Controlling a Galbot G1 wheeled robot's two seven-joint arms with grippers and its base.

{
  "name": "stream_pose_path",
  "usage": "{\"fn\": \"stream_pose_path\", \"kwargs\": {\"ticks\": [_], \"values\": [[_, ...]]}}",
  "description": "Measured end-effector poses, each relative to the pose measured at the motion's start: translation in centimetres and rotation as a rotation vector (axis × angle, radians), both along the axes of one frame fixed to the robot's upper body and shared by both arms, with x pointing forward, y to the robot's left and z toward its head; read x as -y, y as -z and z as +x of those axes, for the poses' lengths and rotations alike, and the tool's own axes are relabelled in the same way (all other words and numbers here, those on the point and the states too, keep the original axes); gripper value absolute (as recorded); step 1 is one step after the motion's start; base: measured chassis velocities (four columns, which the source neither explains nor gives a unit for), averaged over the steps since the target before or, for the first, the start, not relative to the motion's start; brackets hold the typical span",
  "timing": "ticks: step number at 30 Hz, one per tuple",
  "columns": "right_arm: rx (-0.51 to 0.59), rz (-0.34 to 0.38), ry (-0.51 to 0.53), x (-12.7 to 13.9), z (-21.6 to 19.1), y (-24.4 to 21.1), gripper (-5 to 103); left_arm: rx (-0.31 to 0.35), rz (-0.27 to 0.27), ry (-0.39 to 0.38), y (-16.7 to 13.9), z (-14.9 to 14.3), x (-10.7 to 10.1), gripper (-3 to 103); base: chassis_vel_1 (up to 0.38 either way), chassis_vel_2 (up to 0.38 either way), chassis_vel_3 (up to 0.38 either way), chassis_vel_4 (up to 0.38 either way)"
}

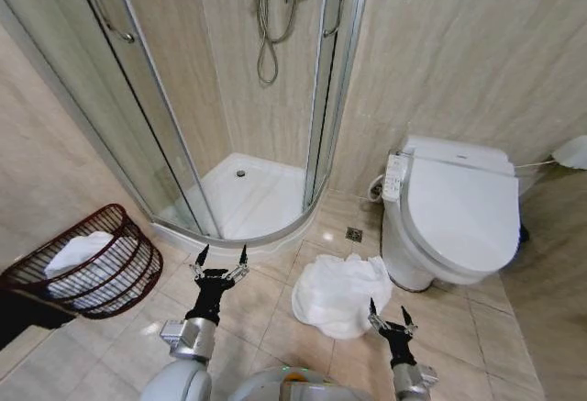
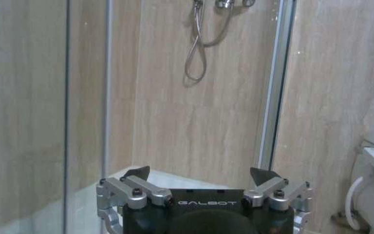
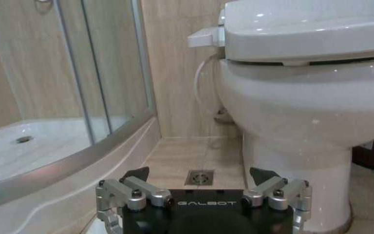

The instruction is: Discard the used towel into the hamper.

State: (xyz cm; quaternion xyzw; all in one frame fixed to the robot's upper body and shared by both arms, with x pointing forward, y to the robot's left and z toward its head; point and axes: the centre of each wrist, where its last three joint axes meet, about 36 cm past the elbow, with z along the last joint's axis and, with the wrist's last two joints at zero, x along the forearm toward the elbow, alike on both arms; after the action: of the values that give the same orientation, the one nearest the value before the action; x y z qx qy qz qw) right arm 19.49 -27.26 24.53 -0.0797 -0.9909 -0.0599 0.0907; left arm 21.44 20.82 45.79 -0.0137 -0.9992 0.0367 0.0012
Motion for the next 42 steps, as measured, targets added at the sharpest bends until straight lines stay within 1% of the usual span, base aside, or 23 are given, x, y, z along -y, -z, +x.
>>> {"fn": "stream_pose_path", "kwargs": {"ticks": [4, 6, 10, 14, 15, 19, 20, 22, 24, 26, 27, 31, 32, 33, 35, 36, 37, 39, 40, 42], "values": [[0.019, 0.0, 0.008, 0.1, 0.3, 0.3, 100, 0.0, 0.0, 0.0, 0.0, 0.0, 0.0, 100, -0.111, 0.115, 0.096, -0.077], [0.034, -0.005, 0.036, 0.2, 0.8, 0.8, 100, 0.0, 0.0, 0.0, 0.0, 0.0, 0.0, 100, -0.08, 0.082, 0.07, -0.09], [0.027, 0.004, 0.05, 0.6, 1.4, 1.2, 100, 0.0, 0.0, 0.0, 0.0, 0.0, 0.0, 100, -0.032, 0.059, 0.048, -0.061], [-0.023, 0.1, 0.033, 2.7, 3.3, 0.6, 100, 0.0, 0.0, 0.0, 0.0, 0.0, 0.0, 100, 0.0, 0.0, 0.0, 0.0], [-0.023, 0.1, 0.033, 2.7, 3.3, 0.6, 100, 0.0, 0.0, 0.0, 0.0, 0.0, 0.0, 100, 0.0, 0.0, 0.0, 0.0], [-0.048, 0.135, -0.024, 5.1, 5.9, 0.4, 100, 0.0, 0.0, 0.0, 0.0, 0.0, 0.0, 100, 0.0, 0.0, 0.0, 0.0], [-0.048, 0.135, -0.024, 5.1, 5.9, 0.4, 100, 0.0, 0.0, 0.0, 0.0, 0.0, 0.0, 100, 0.0, 0.0, 0.0, 0.0], [-0.069, 0.171, -0.032, 5.8, 7.0, 0.5, 100, 0.0, 0.0, 0.0, 0.0, 0.0, 0.0, 100, 0.0, 0.0, 0.0, 0.0], [-0.081, 0.177, -0.04, 6.1, 7.4, 0.7, 100, 0.0, 0.0, 0.0, 0.0, 0.0, 0.0, 100, 0.0, 0.0, 0.0, 0.0], [-0.117, 0.161, -0.098, 7.3, 8.2, 1.9, 100, 0.0, 0.0, 0.0, 0.0, 0.0, 0.0, 100, 0.0, 0.0, 0.0, 0.0], [-0.117, 0.161, -0.098, 7.3, 8.2, 1.9, 100, 0.0, 0.0, 0.0, 0.0, 0.0, 0.0, 100, 0.0, 0.0, 0.0, 0.0], [-0.196, 0.108, -0.223, 9.3, 8.9, 4.3, 100, 0.0, 0.0, 0.0, 0.0, 0.0, 0.0, 100, 0.0, 0.0, 0.0, 0.0], [-0.196, 0.108, -0.223, 9.3, 8.9, 4.3, 100, 0.0, 0.0, 0.0, 0.0, 0.0, 0.0, 100, 0.0, 0.0, 0.0, 0.0], [-0.215, 0.099, -0.245, 9.7, 9.0, 4.9, 100, 0.0, 0.0, 0.0, 0.0, 0.0, 0.0, 100, 0.0, 0.0, 0.0, 0.0], [-0.252, 0.068, -0.282, 10.4, 9.2, 6.1, 100, 0.0, 0.0, 0.0, 0.0, 0.0, 0.0, 100, 0.0, 0.0, 0.0, 0.0], [-0.279, 0.036, -0.305, 10.9, 9.4, 7.1, 100, 0.0, 0.0, 0.0, 0.0, 0.0, 0.0, 100, 0.0, 0.0, 0.0, 0.0], [-0.279, 0.036, -0.305, 10.9, 9.4, 7.1, 100, 0.0, 0.0, 0.0, 0.0, 0.0, 0.0, 100, 0.0, 0.0, 0.0, 0.0], [-0.322, -0.018, -0.353, 11.6, 9.8, 8.5, 100, 0.0, 0.0, 0.0, 0.0, 0.0, 0.0, 100, 0.0, 0.0, 0.0, 0.0], [-0.322, -0.018, -0.353, 11.6, 9.8, 8.5, 100, 0.0, 0.0, 0.0, 0.0, 0.0, 0.0, 100, 0.0, 0.0, 0.0, 0.0], [-0.364, -0.069, -0.407, 11.8, 10.6, 9.5, 100, 0.0, 0.0, 0.0, 0.0, 0.0, 0.0, 100, 0.0, 0.0, 0.0, 0.0]]}}
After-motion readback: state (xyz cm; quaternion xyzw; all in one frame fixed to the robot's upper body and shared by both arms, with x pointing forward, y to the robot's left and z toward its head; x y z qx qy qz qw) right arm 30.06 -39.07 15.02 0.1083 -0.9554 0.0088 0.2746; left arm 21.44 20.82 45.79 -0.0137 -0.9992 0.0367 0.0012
